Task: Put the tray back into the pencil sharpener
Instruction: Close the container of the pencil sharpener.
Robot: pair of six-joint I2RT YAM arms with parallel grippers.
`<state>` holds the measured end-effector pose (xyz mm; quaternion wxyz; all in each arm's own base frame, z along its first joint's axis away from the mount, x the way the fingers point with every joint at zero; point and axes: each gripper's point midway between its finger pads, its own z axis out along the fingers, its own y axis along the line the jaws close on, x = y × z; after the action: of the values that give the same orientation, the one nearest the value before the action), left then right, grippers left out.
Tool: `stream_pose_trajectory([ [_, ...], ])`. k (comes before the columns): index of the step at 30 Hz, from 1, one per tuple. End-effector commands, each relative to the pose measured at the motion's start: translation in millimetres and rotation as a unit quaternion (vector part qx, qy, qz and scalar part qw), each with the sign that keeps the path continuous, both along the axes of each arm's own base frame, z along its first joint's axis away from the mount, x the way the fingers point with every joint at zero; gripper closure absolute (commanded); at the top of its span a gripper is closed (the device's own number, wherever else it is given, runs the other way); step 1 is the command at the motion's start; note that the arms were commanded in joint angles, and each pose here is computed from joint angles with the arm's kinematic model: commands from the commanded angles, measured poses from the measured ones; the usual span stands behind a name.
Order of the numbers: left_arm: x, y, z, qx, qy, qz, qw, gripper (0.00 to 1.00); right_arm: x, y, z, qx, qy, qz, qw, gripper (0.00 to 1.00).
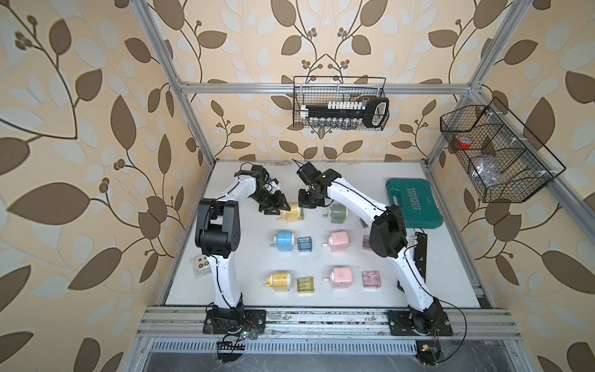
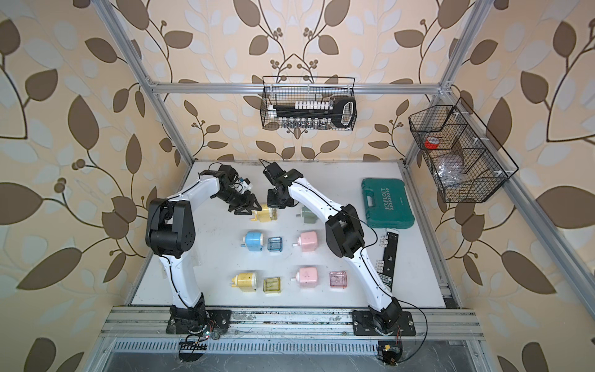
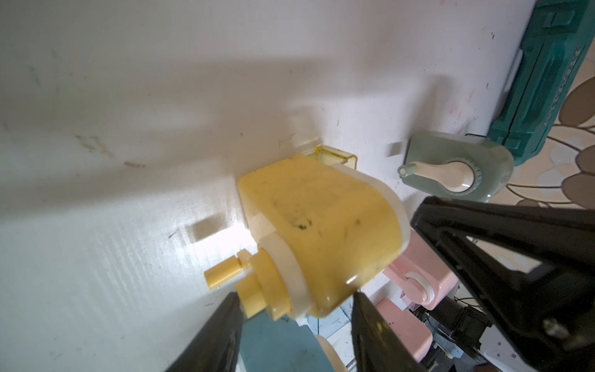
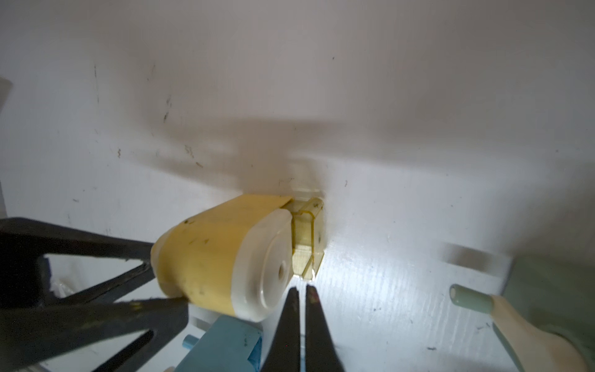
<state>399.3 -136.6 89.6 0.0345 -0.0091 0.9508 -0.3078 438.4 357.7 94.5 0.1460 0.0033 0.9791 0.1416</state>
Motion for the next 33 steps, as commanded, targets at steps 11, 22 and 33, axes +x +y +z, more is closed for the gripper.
stream_pose_trajectory([
  [11, 3.3, -1.0, -6.6, 0.019, -0.005, -0.011, 1.000, 0.45, 13.6, -10.3, -56.6, -0.004, 0.050, -0.025, 0.998, 1.00],
  [22, 3.2, -1.1, -7.7, 0.019, -0.004, -0.011, 1.000, 0.45, 1.5, 13.9, -57.9, 0.048, 0.068, 0.009, 0.996, 1.00],
  [33, 3.1, -1.1, -8.7, 0.019, -0.003, -0.011, 1.000, 0.45, -9.9, 29.4, -42.6, 0.097, 0.074, 0.031, 0.992, 1.00],
])
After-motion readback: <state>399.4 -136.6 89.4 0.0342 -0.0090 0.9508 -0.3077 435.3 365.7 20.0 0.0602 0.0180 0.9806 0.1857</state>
